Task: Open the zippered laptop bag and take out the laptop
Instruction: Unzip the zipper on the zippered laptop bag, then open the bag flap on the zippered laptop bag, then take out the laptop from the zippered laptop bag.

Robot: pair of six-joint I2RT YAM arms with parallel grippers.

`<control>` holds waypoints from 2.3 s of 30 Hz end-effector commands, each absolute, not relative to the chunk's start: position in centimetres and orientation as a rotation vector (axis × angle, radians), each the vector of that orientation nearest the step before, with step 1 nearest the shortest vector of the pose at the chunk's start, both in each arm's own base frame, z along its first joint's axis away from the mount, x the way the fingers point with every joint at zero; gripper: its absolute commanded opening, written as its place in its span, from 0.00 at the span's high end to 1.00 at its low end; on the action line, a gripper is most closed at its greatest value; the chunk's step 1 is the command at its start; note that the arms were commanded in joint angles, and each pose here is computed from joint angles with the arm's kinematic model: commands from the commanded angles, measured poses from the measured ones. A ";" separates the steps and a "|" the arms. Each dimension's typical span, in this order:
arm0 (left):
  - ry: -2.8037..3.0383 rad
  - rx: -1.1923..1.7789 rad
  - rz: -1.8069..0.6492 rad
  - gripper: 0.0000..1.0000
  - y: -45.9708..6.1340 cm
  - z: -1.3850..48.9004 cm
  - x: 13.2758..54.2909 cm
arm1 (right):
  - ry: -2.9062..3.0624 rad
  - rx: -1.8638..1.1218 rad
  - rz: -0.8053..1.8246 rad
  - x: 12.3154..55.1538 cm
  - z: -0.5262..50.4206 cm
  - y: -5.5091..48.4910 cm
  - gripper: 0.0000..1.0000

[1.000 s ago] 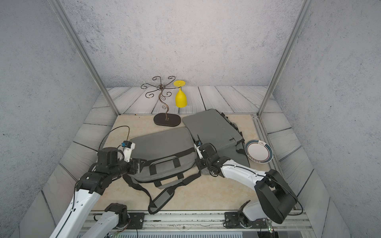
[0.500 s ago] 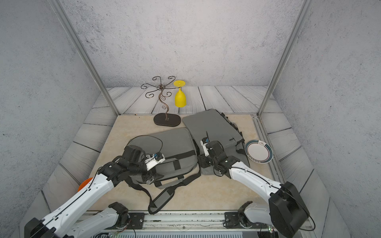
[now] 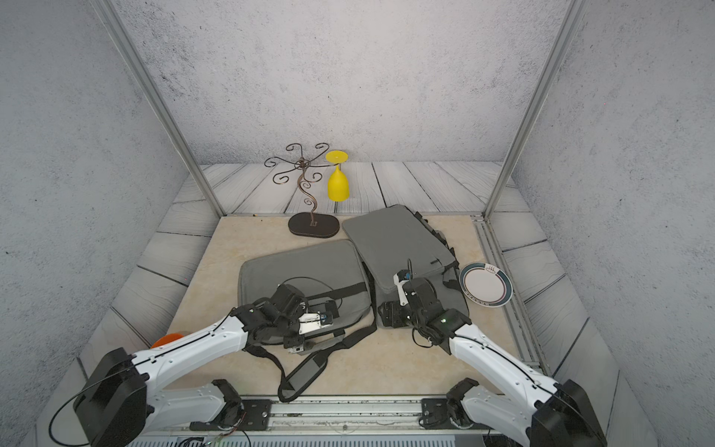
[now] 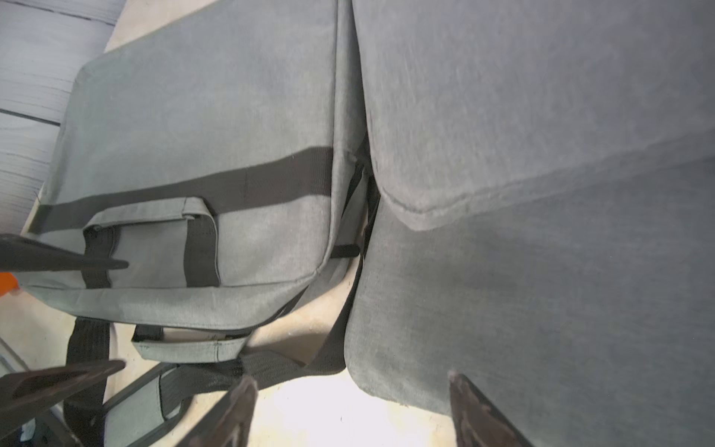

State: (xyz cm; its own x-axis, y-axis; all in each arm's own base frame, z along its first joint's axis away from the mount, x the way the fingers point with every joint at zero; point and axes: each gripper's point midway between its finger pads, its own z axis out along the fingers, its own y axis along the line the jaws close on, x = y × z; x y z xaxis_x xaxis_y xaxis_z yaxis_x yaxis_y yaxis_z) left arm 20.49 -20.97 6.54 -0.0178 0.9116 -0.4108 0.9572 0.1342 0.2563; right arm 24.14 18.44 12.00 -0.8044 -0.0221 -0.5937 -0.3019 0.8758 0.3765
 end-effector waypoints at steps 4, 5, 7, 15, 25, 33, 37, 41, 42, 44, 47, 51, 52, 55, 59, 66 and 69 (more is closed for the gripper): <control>1.986 1.760 0.158 0.27 -19.8 5.8 23.8 | 2.459 -0.196 0.701 23.4 11.7 18.9 0.21; 2.003 1.752 0.190 0.31 -19.6 5.6 24.1 | 2.463 -0.193 0.699 23.4 11.5 18.9 0.21; 2.047 1.699 0.264 0.40 -19.0 5.7 25.0 | 2.467 -0.191 0.697 23.4 11.3 18.8 0.21; 2.129 1.630 0.272 0.84 -19.3 6.0 25.7 | 2.463 -0.201 0.713 23.7 11.3 19.3 0.21; 2.330 1.170 0.080 1.00 -20.4 14.6 27.4 | 2.421 -0.005 0.918 24.8 11.9 21.3 0.21; 2.480 0.736 -0.139 1.00 -20.0 20.1 28.4 | 2.389 0.175 1.048 27.4 12.6 23.4 0.19; 2.516 0.581 -0.287 1.00 -20.1 22.2 28.5 | 2.312 0.340 1.207 28.7 13.0 25.4 0.19; 2.512 0.516 -0.406 1.00 -21.1 23.6 28.5 | 2.308 0.365 1.220 28.3 13.0 28.4 0.19; 2.513 0.503 -0.424 1.00 -21.3 23.7 28.5 | 2.304 0.392 1.223 28.1 12.8 29.1 0.19; 2.523 0.495 -0.441 1.00 -21.5 23.8 28.5 | 2.276 0.437 1.243 27.7 12.5 30.3 0.20; 2.528 0.474 -0.442 1.00 -21.5 24.2 28.6 | 2.266 0.445 1.250 26.9 12.2 32.3 0.20; 2.514 0.429 -0.469 1.00 -21.6 25.4 28.7 | 2.257 0.475 1.301 26.1 11.5 35.4 0.21; 2.511 0.417 -0.475 1.00 -21.6 25.6 28.7 | 2.259 0.479 1.315 26.0 11.3 36.3 0.21; 2.508 0.392 -0.489 1.00 -21.6 25.9 28.7 | 2.258 0.490 1.351 25.9 10.9 38.7 0.21; 2.517 0.382 -0.494 1.00 -21.5 25.7 28.5 | 2.255 0.495 1.370 26.0 10.9 40.8 0.22; 2.501 0.365 -0.520 1.00 -21.6 26.3 28.3 | 2.352 0.603 1.330 24.8 7.5 42.0 0.23; 2.492 0.367 -0.539 1.00 -21.8 26.5 28.3 | 2.371 0.642 1.330 24.6 6.1 42.3 0.23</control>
State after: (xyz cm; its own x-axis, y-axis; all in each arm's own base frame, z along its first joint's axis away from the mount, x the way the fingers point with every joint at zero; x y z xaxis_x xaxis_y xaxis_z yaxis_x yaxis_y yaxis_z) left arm 27.97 -20.84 22.56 -0.8522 0.2073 -0.4804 0.3465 0.9115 -0.2215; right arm 24.55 42.39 8.60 -0.8543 0.5068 -0.1153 0.1447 0.4450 0.8838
